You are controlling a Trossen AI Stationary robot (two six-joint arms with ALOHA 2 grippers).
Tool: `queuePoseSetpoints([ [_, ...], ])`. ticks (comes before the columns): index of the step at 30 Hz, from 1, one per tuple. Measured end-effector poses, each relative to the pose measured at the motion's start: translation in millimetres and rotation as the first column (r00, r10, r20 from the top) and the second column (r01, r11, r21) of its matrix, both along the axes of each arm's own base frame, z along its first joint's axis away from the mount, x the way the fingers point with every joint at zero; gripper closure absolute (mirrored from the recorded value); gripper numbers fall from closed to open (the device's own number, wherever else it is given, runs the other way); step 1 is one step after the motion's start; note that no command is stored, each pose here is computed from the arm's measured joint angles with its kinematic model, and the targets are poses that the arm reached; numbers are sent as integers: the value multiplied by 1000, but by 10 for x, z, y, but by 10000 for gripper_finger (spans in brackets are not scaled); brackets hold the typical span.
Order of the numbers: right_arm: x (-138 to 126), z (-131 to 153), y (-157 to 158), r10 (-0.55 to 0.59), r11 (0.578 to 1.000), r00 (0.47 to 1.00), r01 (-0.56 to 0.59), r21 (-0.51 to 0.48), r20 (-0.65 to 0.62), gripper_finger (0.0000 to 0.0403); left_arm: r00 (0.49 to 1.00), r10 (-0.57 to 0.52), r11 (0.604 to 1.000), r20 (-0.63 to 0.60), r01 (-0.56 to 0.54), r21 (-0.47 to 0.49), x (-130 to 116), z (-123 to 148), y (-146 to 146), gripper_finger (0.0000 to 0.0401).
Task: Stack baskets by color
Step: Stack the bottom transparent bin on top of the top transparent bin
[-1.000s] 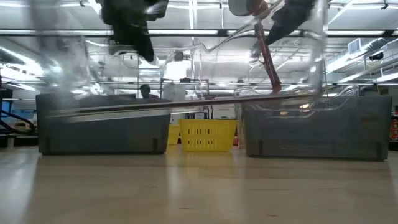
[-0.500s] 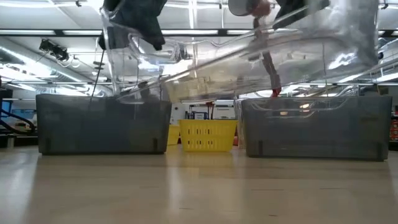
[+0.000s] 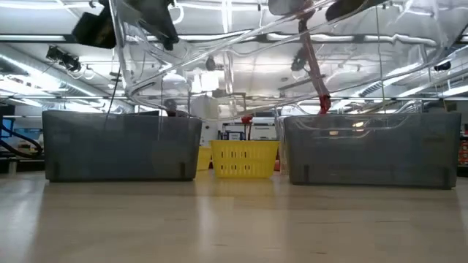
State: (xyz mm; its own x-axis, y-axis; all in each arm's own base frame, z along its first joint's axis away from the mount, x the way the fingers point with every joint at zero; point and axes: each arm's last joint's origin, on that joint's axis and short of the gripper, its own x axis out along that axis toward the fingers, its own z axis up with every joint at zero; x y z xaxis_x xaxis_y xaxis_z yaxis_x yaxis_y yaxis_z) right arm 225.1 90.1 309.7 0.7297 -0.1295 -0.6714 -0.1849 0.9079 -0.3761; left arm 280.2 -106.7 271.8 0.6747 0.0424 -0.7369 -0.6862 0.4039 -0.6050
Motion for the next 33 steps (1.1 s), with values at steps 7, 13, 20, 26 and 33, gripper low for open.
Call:
queuePoseSetpoints([
  [7, -49, -35, 309, 225, 971, 974, -226, -73, -11, 238, 996, 19, 996, -86, -26, -90, 22, -212, -232, 394],
  [13, -92, -30, 423, 317, 948, 948, -317, 2, -10, 238, 989, 42, 996, -139, -54, -77, 64, -379, -310, 394],
  [20, -70, -135, 580, 410, 911, 910, -406, 66, -58, 238, 981, 88, 991, -171, -103, -80, 137, -531, -330, 394],
  [26, 12, -345, 727, 508, 862, 848, -501, 84, -153, 238, 979, 123, 984, -163, -141, -108, 195, -590, -345, 394],
  [33, 64, -519, 844, 556, 822, 801, -569, 3, -222, 232, 976, 152, 981, -159, -168, -94, 207, -612, -333, 393],
])
